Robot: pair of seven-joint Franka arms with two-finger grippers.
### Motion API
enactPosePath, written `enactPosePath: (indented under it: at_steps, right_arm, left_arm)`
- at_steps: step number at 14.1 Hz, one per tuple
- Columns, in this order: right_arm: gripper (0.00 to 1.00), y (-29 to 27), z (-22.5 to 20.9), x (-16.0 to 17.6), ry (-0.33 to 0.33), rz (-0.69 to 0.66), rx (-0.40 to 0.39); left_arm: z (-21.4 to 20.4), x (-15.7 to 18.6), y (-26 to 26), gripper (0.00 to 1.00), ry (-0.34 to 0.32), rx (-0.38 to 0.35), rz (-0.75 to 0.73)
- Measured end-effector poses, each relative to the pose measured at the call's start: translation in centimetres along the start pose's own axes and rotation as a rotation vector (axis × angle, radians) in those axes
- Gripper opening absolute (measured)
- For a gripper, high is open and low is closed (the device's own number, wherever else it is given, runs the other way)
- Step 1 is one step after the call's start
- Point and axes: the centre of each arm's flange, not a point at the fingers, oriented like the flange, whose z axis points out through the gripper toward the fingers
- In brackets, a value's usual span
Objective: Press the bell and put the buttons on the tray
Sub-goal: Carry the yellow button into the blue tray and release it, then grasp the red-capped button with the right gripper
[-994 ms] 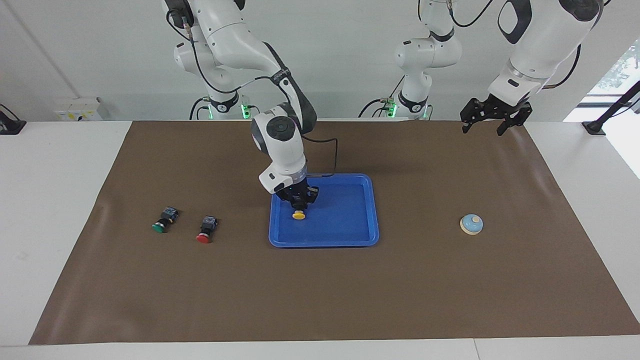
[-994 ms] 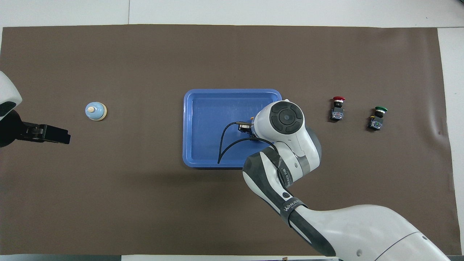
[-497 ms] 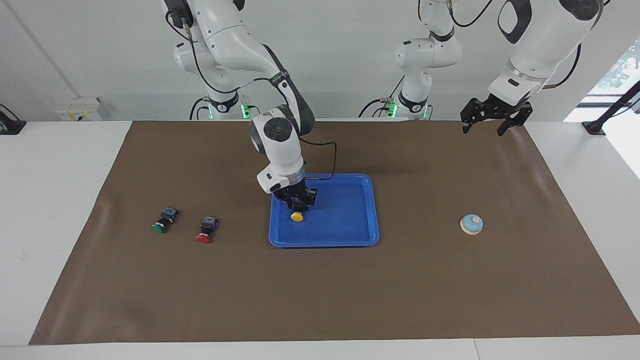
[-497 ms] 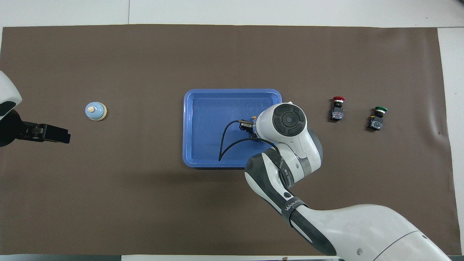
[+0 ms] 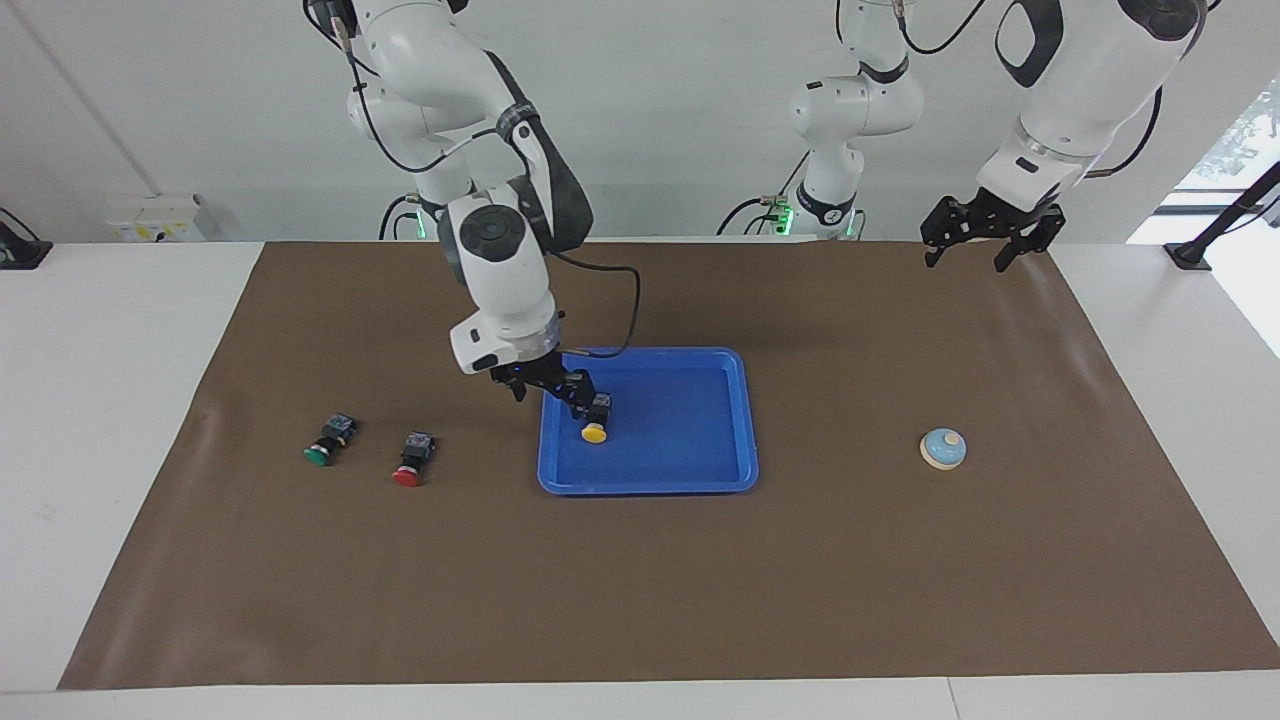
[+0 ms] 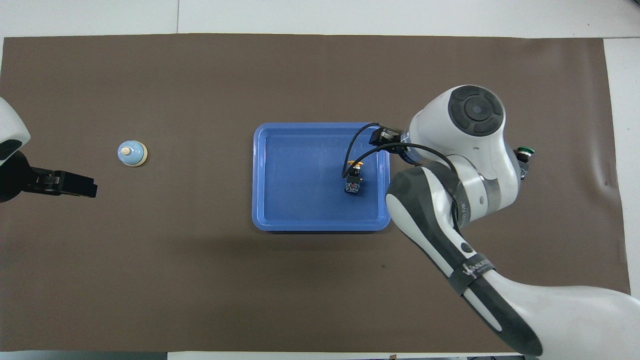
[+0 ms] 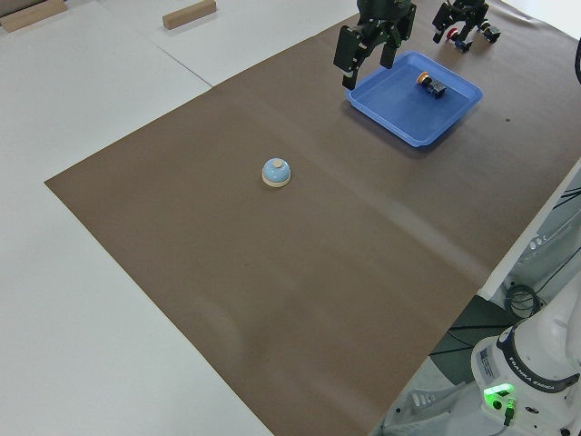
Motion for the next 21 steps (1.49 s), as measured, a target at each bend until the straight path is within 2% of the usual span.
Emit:
enactPosePath:
  at_steps: [3,6,8,13,17,19,20,21]
  right_arm:
    - [1.00,6.1,0.1,4.5,-0.010,-0.017,-0.018]
    - [1.00,12.4,1.9,7.4,-0.024,-0.054,-0.028]
    - [1.00,14.4,3.5,7.6,-0.017,-0.064,-0.026]
    - [1.00,14.7,7.4,6.9,0.035,-0.110,-0.034]
    - [0.99,14.9,9.6,7.3,0.041,-0.113,-0.034]
    - [0.93,14.9,9.8,7.3,0.038,-0.114,-0.036]
    - [0.84,14.9,9.8,7.3,0.038,-0.114,-0.036]
    - [0.84,14.9,9.9,7.2,0.036,-0.114,-0.037]
  left_arm:
    - [0.0,0.0,0.0,1.00,0.000,0.000,0.000]
    - [0.0,0.0,-0.1,1.00,0.000,0.000,-0.001]
    - [0.0,0.0,-0.1,1.00,0.000,0.000,-0.002]
    - [0.0,0.0,-0.1,1.00,0.000,0.000,-0.001]
    - [0.1,0.0,0.0,1.00,-0.001,0.000,-0.001]
    - [0.1,0.0,0.0,1.00,-0.002,0.000,0.000]
    - [0.1,0.0,0.0,1.00,-0.003,0.000,0.000]
    - [0.2,0.0,0.0,1.00,-0.003,0.000,0.000]
